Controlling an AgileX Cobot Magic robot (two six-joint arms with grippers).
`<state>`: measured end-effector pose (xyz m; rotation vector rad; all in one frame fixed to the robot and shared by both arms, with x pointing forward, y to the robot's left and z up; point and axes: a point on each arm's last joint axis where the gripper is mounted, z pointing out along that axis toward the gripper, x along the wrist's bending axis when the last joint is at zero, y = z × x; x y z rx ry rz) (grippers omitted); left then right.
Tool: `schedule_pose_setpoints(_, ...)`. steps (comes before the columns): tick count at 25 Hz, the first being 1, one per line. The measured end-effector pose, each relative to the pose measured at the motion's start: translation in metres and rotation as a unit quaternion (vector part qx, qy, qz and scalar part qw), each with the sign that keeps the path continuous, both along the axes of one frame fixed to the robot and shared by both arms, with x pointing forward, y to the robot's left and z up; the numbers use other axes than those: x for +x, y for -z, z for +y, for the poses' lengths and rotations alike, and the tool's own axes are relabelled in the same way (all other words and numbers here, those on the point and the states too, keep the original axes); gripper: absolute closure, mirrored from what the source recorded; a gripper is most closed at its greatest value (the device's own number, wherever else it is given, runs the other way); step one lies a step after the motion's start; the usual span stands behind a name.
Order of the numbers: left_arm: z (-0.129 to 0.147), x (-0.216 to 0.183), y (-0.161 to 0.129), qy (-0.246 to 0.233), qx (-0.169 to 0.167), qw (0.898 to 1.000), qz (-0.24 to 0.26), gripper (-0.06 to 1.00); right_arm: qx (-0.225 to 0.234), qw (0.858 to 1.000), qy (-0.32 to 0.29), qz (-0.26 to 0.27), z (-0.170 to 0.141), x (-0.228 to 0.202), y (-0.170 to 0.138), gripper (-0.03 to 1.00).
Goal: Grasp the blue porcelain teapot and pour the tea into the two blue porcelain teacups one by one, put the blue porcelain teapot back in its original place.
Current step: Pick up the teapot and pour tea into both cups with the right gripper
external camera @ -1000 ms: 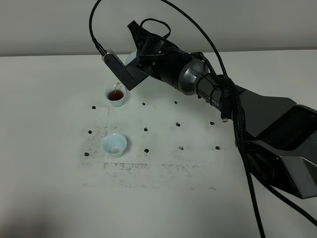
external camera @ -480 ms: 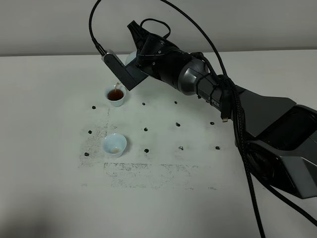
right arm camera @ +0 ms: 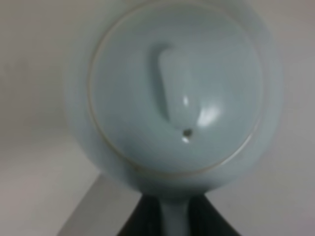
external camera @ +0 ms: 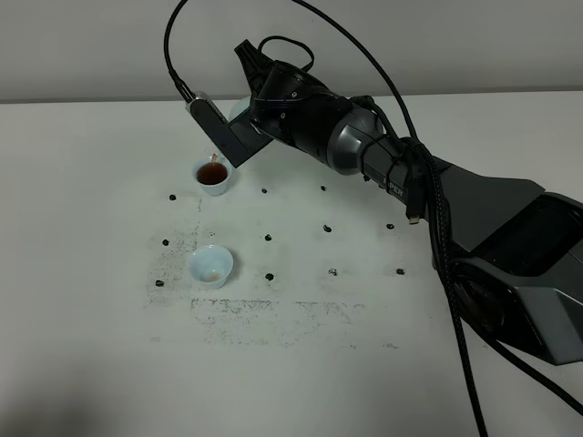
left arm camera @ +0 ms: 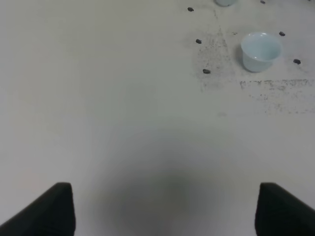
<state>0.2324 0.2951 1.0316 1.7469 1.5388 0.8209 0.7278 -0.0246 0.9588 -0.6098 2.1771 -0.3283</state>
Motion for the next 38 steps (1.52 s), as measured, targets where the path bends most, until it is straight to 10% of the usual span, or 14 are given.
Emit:
schedule_pose_setpoints(8, 0.000, 0.000, 0.000, 0.000, 0.000, 1.000, 0.000, 0.19, 0.034, 0.998, 0.043, 0.025, -0.002, -0.003, 0.002, 0.89)
schedule_pose_setpoints(14, 0.000, 0.000, 0.000, 0.000, 0.000, 1.000, 0.000, 0.19, 0.154, 0.980, 0.128, 0.009, -0.005, -0.010, -0.034, 0.89)
schedule_pose_setpoints(18, 0.000, 0.000, 0.000, 0.000, 0.000, 1.000, 0.000, 0.19, 0.262, 0.939, 0.222, 0.009, -0.007, -0.022, -0.063, 0.89)
schedule_pose_setpoints(28, 0.000, 0.000, 0.000, 0.000, 0.000, 1.000, 0.000, 0.19, 0.428, 0.756, 0.475, 0.140, -0.019, -0.042, -0.055, 0.89)
schedule_pose_setpoints(38, 0.000, 0.000, 0.000, 0.000, 0.000, 1.000, 0.000, 0.19, 0.442, 0.712, 0.504, 0.208, -0.022, -0.045, -0.008, 0.89)
